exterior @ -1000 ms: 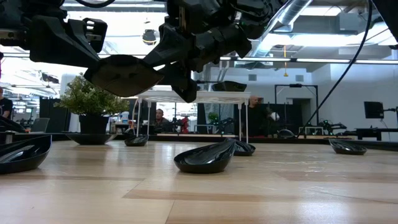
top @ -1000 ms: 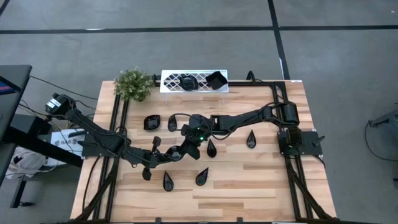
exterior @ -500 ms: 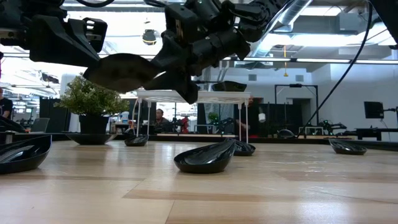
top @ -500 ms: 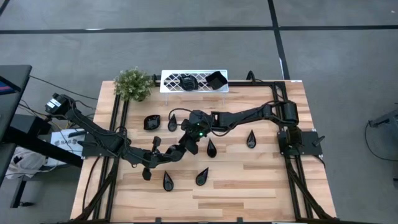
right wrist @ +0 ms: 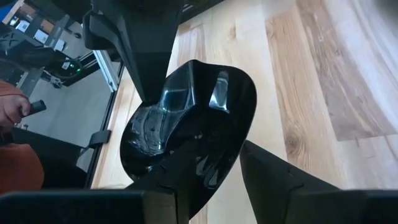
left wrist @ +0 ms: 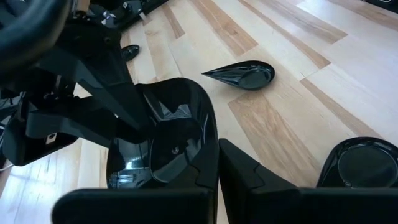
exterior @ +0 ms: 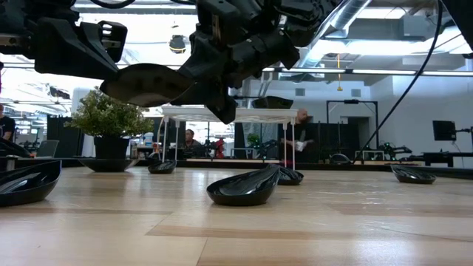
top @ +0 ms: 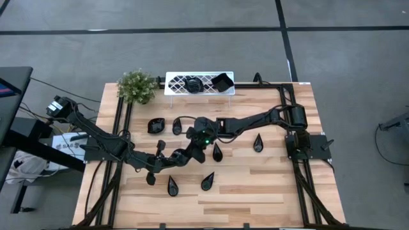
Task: Pick & Place Mini shaped plates
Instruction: Stack the right leaf shaped plate on the top of the leaf shaped plates on the shelf
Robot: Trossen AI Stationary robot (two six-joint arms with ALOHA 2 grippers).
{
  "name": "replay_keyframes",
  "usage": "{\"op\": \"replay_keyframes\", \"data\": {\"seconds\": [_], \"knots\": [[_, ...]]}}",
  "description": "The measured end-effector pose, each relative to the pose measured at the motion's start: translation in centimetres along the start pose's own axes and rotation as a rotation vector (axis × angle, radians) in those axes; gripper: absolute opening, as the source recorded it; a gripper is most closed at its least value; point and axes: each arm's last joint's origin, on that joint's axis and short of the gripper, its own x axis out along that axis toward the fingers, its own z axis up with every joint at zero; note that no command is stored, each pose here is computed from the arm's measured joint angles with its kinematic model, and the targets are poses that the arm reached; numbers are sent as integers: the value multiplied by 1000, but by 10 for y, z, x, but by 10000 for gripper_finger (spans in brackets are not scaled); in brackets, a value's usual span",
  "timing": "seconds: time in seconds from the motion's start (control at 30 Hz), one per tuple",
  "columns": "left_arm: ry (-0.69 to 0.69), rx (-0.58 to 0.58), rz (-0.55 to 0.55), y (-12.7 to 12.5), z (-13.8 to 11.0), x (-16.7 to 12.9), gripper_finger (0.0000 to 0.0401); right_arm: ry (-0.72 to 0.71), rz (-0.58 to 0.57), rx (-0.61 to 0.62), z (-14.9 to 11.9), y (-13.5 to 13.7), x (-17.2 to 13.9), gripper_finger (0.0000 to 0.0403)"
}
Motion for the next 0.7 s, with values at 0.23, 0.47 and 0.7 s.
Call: {"op": "replay_keyframes", "data": {"seconds": [0.23, 0.47, 0.7], "knots": [[-1, -1, 1, 0, 0, 0, 11, -3, -3, 5, 1, -2, -1, 84], [-2, -1, 0, 0, 0, 0, 11, -5, -4, 4, 1, -2, -1, 46], [-11, -5, 0, 0, 1, 0, 23, -11, -6, 2, 2, -2, -1, 5]]}}
